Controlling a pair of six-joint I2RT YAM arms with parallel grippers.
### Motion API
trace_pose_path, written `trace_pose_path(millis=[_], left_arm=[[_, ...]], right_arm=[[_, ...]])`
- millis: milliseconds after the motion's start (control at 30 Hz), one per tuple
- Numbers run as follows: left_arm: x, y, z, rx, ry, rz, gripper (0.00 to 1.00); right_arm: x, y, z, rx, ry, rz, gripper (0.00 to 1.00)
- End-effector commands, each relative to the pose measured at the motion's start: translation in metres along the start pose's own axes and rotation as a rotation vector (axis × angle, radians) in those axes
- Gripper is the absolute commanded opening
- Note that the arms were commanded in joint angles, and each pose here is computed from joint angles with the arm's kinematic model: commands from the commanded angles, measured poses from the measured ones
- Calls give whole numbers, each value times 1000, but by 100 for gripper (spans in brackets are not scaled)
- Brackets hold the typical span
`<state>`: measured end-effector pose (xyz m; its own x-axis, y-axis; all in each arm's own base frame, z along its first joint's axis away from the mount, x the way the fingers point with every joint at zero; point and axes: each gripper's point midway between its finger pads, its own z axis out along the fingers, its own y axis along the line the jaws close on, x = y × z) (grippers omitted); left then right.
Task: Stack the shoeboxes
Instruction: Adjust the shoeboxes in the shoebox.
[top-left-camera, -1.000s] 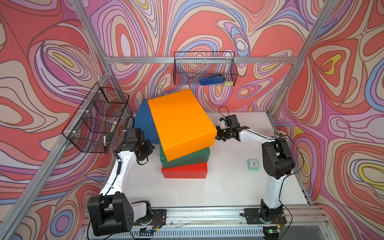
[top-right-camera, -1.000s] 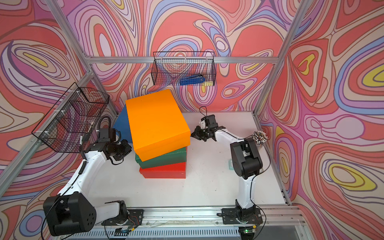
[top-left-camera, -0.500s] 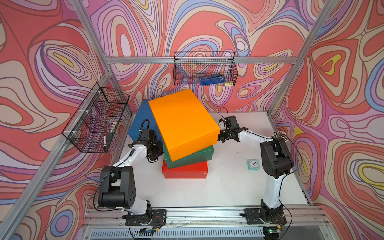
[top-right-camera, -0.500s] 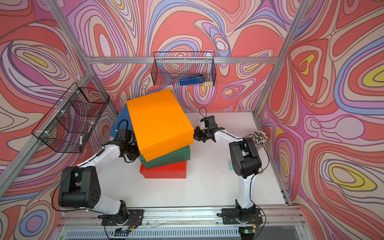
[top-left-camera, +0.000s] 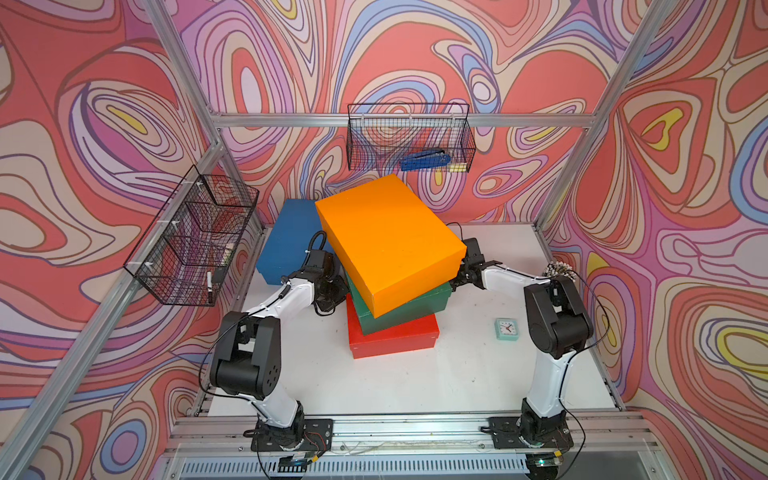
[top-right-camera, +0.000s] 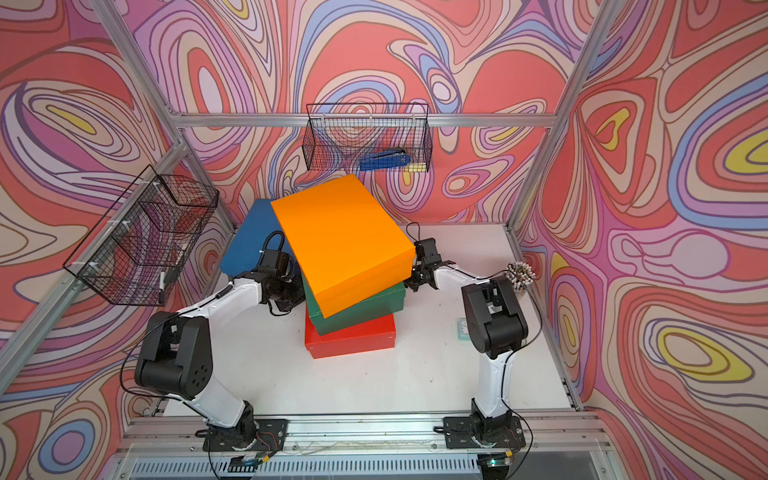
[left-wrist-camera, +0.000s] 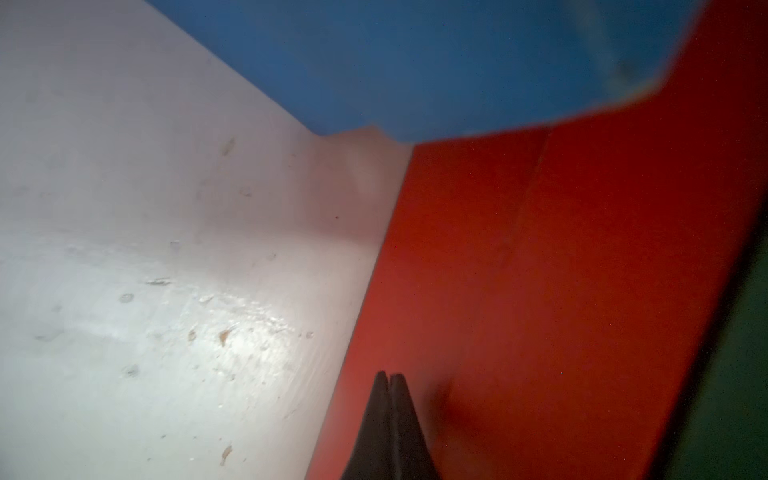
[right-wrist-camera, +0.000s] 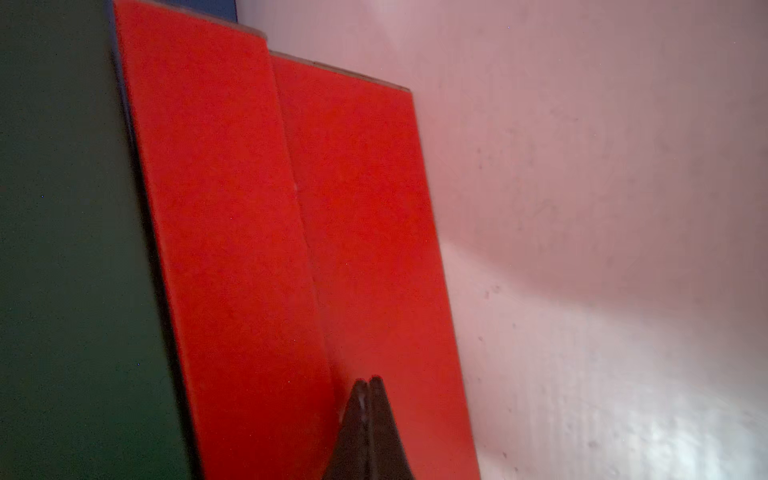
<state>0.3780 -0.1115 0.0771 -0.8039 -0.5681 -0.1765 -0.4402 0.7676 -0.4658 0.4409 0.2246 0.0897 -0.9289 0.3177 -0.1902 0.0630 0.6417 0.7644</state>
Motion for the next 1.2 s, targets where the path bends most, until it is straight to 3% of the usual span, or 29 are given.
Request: trace_pose_path(millis=[0, 333, 533, 867, 1167], left_arm=[[-1, -31, 7, 53, -5, 21, 0], [-8, -42, 11, 32, -10, 54, 0], [-17, -31, -11, -5, -54, 70, 8], [-27, -8, -43, -15, -100, 43, 8], [-5, -7, -72, 30, -82, 37, 8]], right_arm=[[0, 13, -18, -16, -29, -43, 0], [6, 4, -36, 36, -52, -59, 0], [10, -8, -40, 47, -49, -37, 0], [9, -5, -63, 70, -87, -63, 0], [17, 4, -87, 84, -125, -95, 0]])
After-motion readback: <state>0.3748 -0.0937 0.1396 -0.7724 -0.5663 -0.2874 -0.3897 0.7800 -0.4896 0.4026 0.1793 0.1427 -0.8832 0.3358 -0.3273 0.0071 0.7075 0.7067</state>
